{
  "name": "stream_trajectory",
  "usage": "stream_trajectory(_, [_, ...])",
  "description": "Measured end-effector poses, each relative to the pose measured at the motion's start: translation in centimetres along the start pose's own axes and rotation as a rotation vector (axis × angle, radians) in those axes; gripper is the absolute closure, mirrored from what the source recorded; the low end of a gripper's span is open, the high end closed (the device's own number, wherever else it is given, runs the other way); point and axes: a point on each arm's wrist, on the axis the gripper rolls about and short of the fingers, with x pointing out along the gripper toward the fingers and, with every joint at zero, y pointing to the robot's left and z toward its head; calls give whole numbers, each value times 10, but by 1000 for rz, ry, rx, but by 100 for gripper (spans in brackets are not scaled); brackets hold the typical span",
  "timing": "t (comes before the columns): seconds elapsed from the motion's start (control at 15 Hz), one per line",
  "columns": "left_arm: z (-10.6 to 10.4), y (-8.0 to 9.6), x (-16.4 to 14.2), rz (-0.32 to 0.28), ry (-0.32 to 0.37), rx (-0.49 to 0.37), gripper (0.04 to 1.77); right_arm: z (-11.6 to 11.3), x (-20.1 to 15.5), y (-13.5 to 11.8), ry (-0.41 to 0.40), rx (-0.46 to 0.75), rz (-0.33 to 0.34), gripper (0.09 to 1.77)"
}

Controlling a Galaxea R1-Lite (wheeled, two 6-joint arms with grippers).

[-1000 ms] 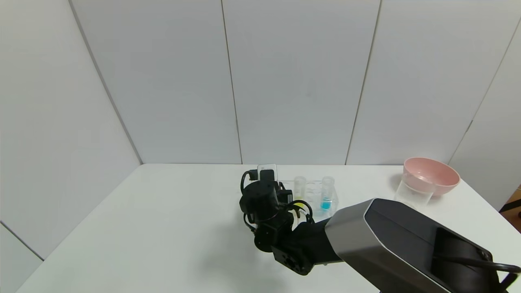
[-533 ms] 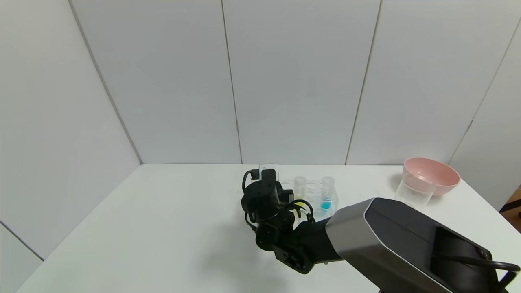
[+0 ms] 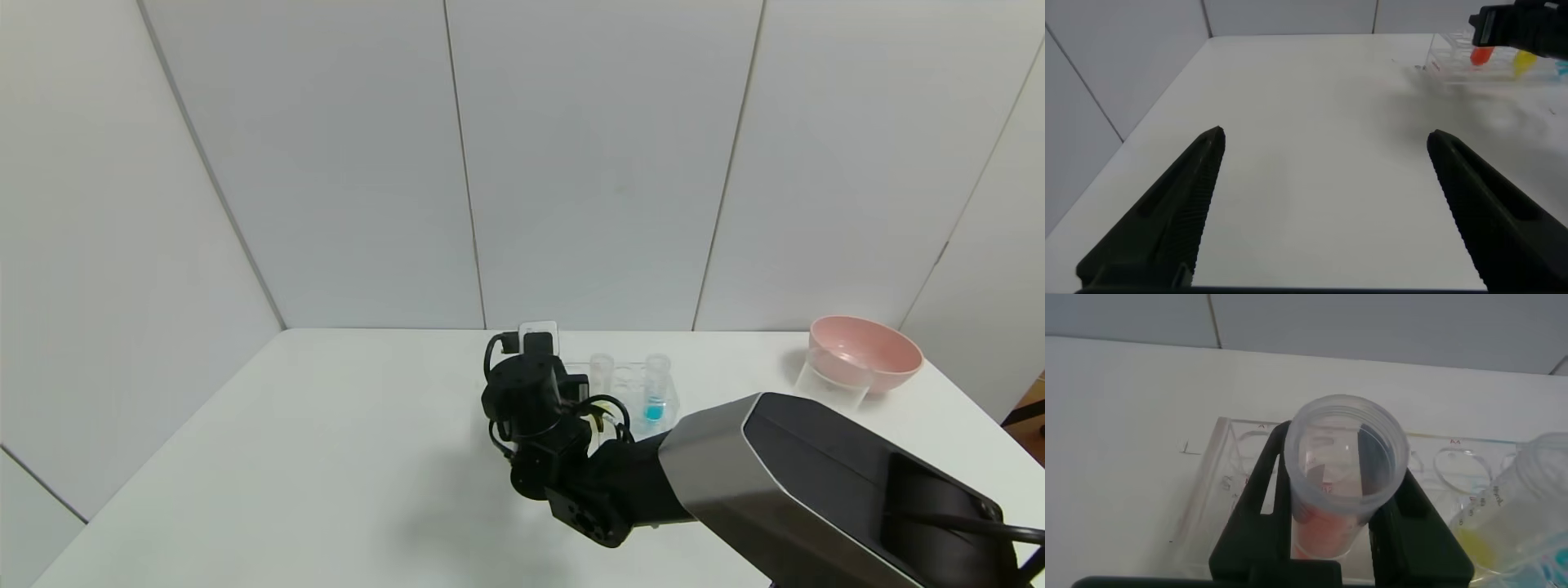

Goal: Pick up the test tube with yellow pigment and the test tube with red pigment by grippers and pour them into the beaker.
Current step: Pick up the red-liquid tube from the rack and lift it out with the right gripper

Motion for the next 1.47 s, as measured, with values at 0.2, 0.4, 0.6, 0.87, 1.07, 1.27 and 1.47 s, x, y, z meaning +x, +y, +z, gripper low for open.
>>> stream_trajectory(0.2, [0, 0, 0, 0, 0, 0, 5, 13, -5, 0, -17, 11, 7, 127])
stream_trajectory(0.4, [0, 0, 0, 0, 0, 0, 5, 29, -9, -2, -39, 18, 13, 127])
stream_trajectory(0.6, [0, 0, 0, 0, 0, 0, 5, 48, -15, -5, -66, 3, 18, 127])
stream_trajectory(0.87, [0, 0, 0, 0, 0, 0, 5, 81, -29, -10, -112, -2, 26, 127])
stream_trajectory(1.07, [0, 0, 0, 0, 0, 0, 5, 104, -38, -25, -113, -22, 10, 127])
stream_trajectory(1.27, [0, 0, 0, 0, 0, 0, 5, 126, -40, -56, -112, -45, -38, 127])
stream_trajectory(1.47, [0, 0, 0, 0, 0, 0, 5, 143, -38, -98, -117, -51, -96, 127])
